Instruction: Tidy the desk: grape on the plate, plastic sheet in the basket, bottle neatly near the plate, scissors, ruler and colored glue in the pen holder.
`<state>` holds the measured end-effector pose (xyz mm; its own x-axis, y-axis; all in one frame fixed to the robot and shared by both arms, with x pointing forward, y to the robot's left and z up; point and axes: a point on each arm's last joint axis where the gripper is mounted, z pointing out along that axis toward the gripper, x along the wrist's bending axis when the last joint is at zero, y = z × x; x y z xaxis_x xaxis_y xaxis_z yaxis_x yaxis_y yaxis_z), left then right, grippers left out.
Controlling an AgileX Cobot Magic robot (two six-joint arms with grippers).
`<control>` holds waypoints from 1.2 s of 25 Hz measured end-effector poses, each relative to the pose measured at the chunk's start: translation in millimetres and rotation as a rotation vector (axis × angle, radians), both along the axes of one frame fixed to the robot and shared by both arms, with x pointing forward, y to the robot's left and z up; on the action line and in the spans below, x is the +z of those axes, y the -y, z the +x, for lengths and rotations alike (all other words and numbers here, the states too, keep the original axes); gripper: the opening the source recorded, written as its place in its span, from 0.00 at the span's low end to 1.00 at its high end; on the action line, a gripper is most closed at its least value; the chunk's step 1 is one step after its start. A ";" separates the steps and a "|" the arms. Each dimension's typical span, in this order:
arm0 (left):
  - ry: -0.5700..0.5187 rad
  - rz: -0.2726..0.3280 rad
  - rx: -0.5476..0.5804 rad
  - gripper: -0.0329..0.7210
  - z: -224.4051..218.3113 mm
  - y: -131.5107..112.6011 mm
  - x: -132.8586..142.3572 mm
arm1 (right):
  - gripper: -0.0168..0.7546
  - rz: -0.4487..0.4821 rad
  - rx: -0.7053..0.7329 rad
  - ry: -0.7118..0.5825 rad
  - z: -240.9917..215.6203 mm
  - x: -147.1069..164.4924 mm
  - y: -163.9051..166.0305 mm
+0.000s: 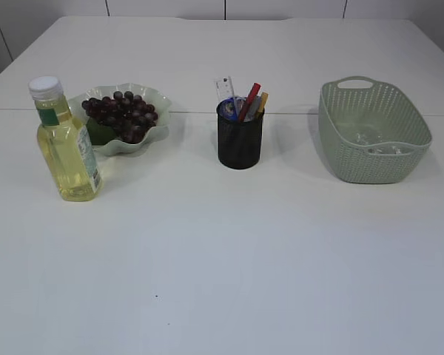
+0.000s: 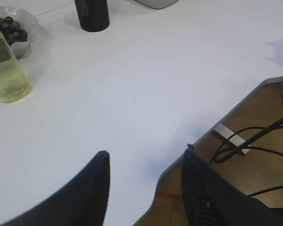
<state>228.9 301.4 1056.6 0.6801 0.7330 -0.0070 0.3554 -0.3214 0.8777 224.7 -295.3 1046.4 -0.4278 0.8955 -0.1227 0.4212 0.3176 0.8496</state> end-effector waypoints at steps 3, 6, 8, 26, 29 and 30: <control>-0.002 -0.003 0.000 0.52 0.0 0.0 0.0 | 0.62 0.004 -0.005 -0.002 0.1 0.0 0.2; -0.002 -0.002 0.001 0.52 0.1 -0.1 0.0 | 0.62 0.007 -0.007 -0.003 0.1 0.0 0.2; -0.005 -0.005 0.006 0.52 -0.1 0.2 0.0 | 0.62 0.007 -0.022 -0.003 0.1 0.0 0.0; -0.005 -0.009 0.458 0.51 0.3 4.9 0.0 | 0.62 0.006 -0.264 -0.002 1.7 0.0 -2.9; -0.005 -0.009 0.458 0.51 0.3 4.9 0.0 | 0.62 0.006 -0.264 -0.002 1.7 0.0 -2.9; -0.005 -0.009 0.458 0.51 0.3 4.9 0.0 | 0.62 0.006 -0.264 -0.002 1.7 0.0 -2.9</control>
<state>229.2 296.4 1056.6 0.2860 0.9581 -0.0169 0.4631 -0.1228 0.8778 226.4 -292.4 1046.4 -0.1792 0.9769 -0.1161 0.4905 0.1910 0.8503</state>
